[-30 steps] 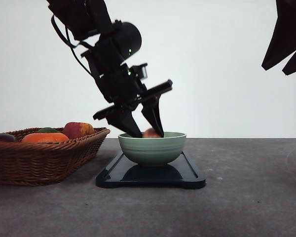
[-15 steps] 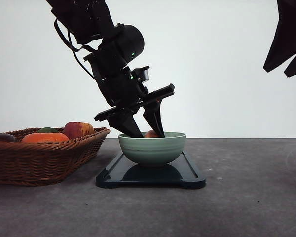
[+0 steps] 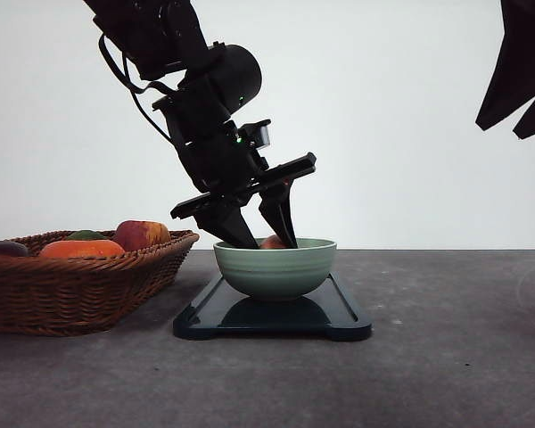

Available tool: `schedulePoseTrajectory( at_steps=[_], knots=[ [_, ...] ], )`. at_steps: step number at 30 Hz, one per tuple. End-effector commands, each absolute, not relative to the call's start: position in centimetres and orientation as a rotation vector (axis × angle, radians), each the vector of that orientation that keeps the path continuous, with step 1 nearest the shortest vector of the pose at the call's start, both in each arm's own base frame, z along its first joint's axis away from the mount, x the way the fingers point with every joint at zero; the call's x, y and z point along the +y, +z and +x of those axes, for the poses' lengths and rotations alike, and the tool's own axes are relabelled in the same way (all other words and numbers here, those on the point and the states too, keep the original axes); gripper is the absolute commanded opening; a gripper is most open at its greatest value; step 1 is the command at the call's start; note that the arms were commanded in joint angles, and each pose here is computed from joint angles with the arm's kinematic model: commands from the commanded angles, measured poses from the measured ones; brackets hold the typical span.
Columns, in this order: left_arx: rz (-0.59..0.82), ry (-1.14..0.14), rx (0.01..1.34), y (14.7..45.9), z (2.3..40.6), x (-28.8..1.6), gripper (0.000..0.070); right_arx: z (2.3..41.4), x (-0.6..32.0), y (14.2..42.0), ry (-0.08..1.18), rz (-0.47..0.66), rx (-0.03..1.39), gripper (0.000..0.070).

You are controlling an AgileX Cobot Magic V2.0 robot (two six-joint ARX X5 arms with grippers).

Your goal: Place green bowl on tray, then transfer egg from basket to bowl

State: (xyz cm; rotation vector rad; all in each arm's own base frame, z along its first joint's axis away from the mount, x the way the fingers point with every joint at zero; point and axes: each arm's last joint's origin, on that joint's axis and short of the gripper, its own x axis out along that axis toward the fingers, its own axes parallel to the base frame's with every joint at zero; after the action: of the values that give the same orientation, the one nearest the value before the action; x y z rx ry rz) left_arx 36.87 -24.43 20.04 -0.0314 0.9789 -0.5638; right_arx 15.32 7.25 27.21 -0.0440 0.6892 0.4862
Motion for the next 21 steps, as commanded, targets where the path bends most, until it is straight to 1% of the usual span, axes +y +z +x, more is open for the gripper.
schedulePoseTrajectory(
  at_steps=[1,9,10,11,13,14,18,21],
  knots=[
    [-0.026,-0.573,0.973,19.5,37.3,-25.2,0.0189,15.4,7.4,27.2,0.488,-0.035,0.692,0.0289],
    [-0.017,-0.571,0.998,18.7,37.2,-25.5,0.019,15.4,7.4,27.2,0.488,-0.035,0.692,0.0289],
    [-0.016,-0.572,0.998,18.7,37.2,-25.5,0.0198,15.4,7.4,27.2,0.488,-0.035,0.692,0.0289],
    [-0.016,-0.574,0.997,18.7,37.2,-25.6,0.0219,15.4,7.4,27.2,0.488,-0.035,0.692,0.0289],
    [-0.014,-0.578,0.996,18.7,37.1,-25.7,0.0295,15.4,7.4,27.2,0.488,-0.035,0.692,0.0289],
    [-0.014,-0.578,0.996,18.7,37.1,-25.7,0.0317,15.4,7.4,27.2,0.488,-0.035,0.692,0.0289],
    [-0.013,-0.576,1.007,19.0,37.1,-25.8,0.0321,15.4,7.4,27.2,0.488,-0.035,0.692,0.0289],
    [-0.009,-0.573,1.019,19.9,37.1,-25.8,0.0323,15.4,7.4,27.2,0.488,-0.036,0.695,0.0289]
  ],
)
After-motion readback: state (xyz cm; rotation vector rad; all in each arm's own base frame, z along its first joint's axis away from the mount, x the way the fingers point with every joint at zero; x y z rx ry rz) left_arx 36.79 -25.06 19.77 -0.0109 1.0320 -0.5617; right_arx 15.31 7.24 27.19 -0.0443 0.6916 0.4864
